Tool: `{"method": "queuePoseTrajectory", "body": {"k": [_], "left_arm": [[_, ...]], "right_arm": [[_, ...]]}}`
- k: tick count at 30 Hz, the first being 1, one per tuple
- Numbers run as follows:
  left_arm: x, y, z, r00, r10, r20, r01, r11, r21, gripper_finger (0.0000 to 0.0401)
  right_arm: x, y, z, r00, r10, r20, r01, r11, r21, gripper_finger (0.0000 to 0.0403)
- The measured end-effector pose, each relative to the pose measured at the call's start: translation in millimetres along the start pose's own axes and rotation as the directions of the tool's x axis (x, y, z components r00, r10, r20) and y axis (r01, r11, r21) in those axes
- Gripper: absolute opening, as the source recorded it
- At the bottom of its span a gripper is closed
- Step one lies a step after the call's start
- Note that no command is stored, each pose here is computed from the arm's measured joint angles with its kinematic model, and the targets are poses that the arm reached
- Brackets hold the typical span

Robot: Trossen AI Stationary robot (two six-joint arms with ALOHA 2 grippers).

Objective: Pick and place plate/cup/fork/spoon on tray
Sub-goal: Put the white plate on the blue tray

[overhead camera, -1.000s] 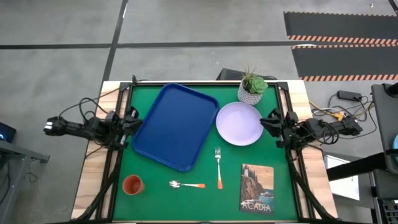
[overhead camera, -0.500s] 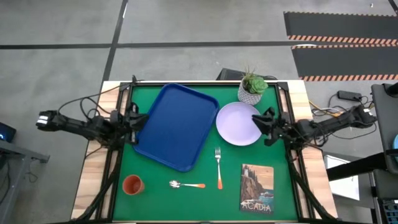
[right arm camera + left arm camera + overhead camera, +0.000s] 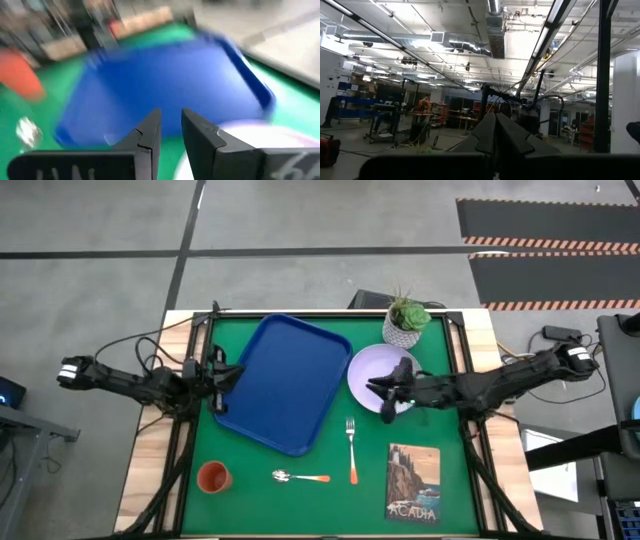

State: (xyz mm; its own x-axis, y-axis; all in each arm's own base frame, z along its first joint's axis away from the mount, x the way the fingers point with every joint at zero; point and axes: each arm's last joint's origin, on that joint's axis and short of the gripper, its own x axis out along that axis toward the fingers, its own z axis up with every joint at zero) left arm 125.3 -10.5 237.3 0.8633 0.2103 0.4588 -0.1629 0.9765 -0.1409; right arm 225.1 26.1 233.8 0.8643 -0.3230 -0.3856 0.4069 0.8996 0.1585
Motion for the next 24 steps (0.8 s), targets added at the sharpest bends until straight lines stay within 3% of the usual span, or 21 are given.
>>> {"method": "queuePoseTrajectory", "body": {"k": [5,9,15,24], "left_arm": [[0.6,-0.4,-4.2,0.999,-0.001,-0.035,0.001,1.0,0.013,0.0],[1.6,-0.8,-7.3,0.999,-0.001,-0.053,0.002,1.0,0.019,0.0],[2.7,-1.3,-9.8,0.998,-0.001,-0.068,0.002,1.0,0.025,0.0],[4.0,-1.9,-13.5,0.996,0.0,-0.09,0.003,0.999,0.033,0.0]], "right_arm": [[1.9,7.8,11.0,0.957,-0.074,-0.28,0.048,0.994,-0.099,0.0068],[5.2,12.3,10.2,0.889,-0.083,-0.451,-0.002,0.983,-0.184,0.0068],[18.3,14.4,5.2,0.85,-0.059,-0.523,-0.092,0.962,-0.258,0.0068],[37.8,15.1,-16.0,0.869,-0.011,-0.495,-0.162,0.938,-0.306,0.0068]]}}
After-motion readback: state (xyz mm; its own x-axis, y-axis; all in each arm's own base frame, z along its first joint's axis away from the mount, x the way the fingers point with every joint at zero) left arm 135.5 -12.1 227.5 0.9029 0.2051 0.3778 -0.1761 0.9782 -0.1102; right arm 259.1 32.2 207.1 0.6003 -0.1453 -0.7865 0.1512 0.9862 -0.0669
